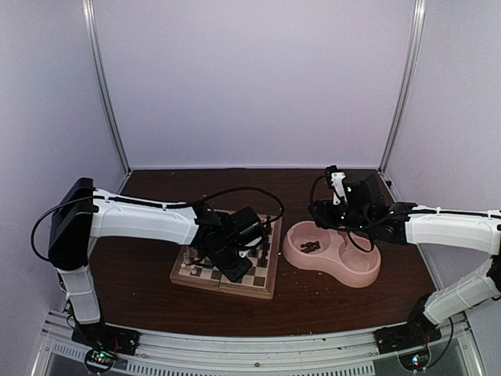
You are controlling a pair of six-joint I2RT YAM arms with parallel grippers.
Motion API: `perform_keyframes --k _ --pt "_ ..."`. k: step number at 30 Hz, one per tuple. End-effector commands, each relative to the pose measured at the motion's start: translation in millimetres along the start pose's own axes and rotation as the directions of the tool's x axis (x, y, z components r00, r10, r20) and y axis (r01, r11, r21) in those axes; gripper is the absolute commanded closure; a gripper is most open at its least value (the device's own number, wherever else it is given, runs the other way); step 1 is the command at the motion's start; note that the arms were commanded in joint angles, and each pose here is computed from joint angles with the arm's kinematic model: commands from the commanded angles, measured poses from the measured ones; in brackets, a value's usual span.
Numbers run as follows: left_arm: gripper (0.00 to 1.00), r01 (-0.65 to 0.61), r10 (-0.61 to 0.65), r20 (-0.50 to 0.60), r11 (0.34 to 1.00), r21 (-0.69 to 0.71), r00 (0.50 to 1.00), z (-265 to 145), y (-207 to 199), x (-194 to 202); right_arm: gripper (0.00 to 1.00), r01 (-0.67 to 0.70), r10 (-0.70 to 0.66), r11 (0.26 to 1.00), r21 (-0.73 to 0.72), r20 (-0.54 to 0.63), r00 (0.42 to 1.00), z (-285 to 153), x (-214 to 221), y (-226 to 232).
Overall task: Set up the chess pieces on the board
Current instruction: Move the pawn to f7.
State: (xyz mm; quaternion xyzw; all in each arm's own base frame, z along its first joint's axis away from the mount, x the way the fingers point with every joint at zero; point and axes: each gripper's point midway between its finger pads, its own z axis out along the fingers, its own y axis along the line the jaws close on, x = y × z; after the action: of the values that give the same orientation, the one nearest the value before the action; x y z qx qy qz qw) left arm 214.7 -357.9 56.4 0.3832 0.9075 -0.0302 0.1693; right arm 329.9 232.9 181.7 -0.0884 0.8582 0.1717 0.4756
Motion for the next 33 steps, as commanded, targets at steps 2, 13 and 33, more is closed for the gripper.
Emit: perform_keyframes --k 2,13,33 --pt "0.70 -0.003 0.003 0.008 1.000 0.020 1.000 -2.2 -1.0 -7.5 0.44 -0.017 0.017 1.000 -0.005 0.033 0.999 -3.6 -8.2 1.2" --pt "0.87 -0.005 0.005 0.013 1.000 0.030 1.000 -6.1 -2.0 -8.3 0.43 -0.014 0.014 1.000 -0.001 0.021 1.000 -1.1 -6.7 1.4" --pt "0.89 -0.015 0.023 0.195 0.999 -0.041 0.981 -13.1 10.4 -41.3 0.43 -0.019 0.019 1.000 -0.005 0.042 0.999 -8.1 -8.3 -0.6"
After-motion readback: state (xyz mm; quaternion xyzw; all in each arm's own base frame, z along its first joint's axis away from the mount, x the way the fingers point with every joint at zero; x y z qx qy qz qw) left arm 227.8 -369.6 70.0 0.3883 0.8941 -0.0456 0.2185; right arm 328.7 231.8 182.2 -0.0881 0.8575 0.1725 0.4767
